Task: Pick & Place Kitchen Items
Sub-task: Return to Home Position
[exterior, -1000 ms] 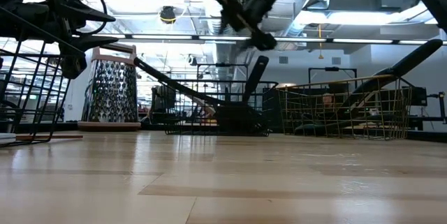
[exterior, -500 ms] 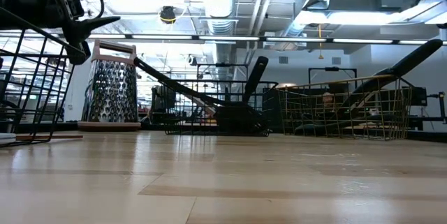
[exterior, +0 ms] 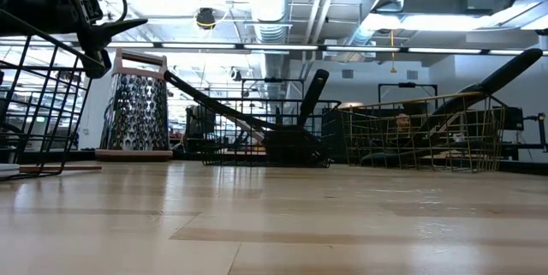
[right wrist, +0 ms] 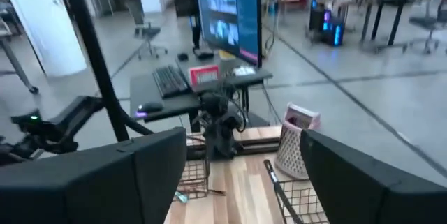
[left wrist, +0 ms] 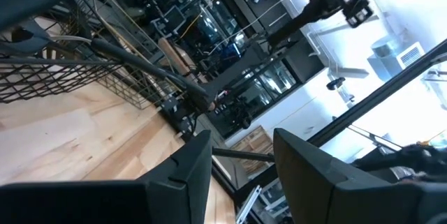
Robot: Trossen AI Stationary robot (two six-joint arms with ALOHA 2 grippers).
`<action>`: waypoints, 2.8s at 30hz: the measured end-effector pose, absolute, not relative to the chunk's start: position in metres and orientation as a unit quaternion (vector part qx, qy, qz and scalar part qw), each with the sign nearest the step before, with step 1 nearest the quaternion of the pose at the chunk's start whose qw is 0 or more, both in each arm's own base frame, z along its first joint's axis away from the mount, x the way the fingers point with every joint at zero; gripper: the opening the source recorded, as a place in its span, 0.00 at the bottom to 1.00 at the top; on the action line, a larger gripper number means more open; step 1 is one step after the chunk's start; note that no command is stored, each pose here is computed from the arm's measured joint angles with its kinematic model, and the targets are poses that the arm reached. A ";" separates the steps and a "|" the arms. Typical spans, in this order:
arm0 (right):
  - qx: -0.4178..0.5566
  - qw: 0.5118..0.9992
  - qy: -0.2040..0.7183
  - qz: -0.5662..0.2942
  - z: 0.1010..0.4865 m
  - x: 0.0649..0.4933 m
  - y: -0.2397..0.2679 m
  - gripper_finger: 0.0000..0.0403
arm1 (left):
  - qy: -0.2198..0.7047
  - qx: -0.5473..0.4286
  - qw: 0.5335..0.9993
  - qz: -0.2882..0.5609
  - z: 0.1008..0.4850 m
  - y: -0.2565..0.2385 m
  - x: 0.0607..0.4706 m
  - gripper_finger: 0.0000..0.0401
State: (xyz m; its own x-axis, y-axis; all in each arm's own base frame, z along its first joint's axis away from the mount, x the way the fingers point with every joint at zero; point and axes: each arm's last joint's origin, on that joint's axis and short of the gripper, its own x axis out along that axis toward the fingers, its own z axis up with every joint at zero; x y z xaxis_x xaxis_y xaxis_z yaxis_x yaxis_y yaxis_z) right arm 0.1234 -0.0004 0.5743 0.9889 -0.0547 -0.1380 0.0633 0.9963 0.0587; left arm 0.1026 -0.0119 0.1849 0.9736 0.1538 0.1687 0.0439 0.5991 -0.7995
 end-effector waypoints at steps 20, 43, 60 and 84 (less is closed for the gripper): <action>0.054 0.991 -0.086 -0.087 0.393 0.044 -0.005 0.68 | -0.114 -0.444 0.888 0.030 0.186 -0.012 0.103 0.34; 0.113 0.981 -0.133 -0.084 0.232 0.081 -0.004 0.68 | -0.118 -0.445 0.887 0.027 0.187 -0.012 0.103 0.34; 0.114 0.988 -0.080 -0.064 0.180 0.096 -0.002 0.68 | -0.117 -0.445 0.888 0.028 0.187 -0.012 0.104 0.34; 0.107 0.991 -0.028 -0.069 0.169 0.097 -0.002 0.68 | -0.118 -0.445 0.887 0.027 0.187 -0.012 0.104 0.34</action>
